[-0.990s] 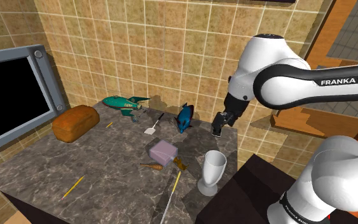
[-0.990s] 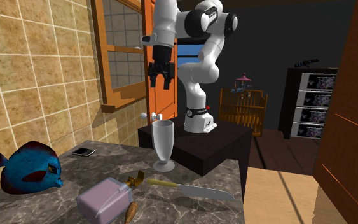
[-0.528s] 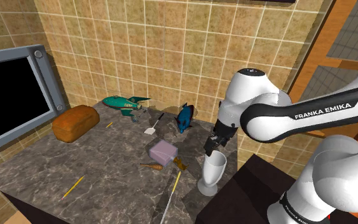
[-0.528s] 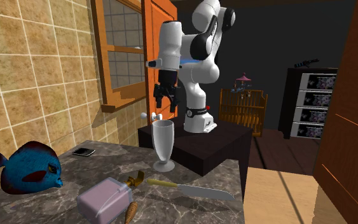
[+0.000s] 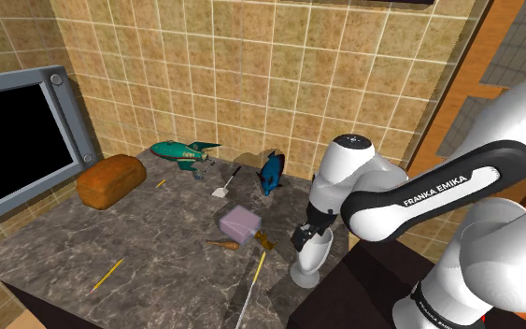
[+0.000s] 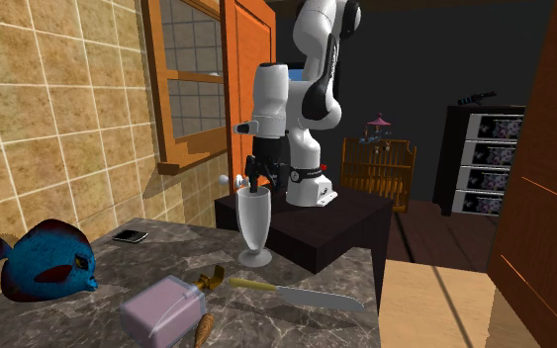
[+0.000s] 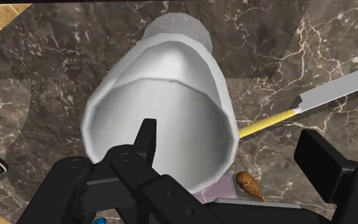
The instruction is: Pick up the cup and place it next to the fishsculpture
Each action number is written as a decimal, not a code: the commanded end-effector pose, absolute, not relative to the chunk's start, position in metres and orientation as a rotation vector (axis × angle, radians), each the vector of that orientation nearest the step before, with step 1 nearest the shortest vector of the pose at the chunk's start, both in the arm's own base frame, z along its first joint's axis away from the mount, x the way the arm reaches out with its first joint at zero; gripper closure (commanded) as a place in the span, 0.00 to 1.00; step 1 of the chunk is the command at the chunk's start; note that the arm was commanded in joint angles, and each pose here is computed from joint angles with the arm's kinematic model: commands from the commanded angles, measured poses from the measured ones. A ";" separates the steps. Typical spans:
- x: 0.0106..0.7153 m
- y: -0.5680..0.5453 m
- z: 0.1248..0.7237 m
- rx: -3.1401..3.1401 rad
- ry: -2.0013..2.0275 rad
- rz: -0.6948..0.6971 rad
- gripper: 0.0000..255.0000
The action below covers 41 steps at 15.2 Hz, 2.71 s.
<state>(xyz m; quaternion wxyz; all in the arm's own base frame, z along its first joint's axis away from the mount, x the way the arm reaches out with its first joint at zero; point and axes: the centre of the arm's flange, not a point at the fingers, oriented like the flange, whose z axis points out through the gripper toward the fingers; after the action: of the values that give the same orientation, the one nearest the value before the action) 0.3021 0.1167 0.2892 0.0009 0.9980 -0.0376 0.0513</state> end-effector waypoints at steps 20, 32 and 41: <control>0.304 0.117 0.264 3.134 -0.118 0.163 1.00; 0.304 0.117 0.322 3.134 -0.118 0.163 1.00; 0.304 0.117 0.369 3.134 -0.118 0.163 1.00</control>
<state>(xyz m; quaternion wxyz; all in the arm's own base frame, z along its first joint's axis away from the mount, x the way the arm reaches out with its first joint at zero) 0.3042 0.1166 0.3643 0.0004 0.9980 -0.0378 0.0517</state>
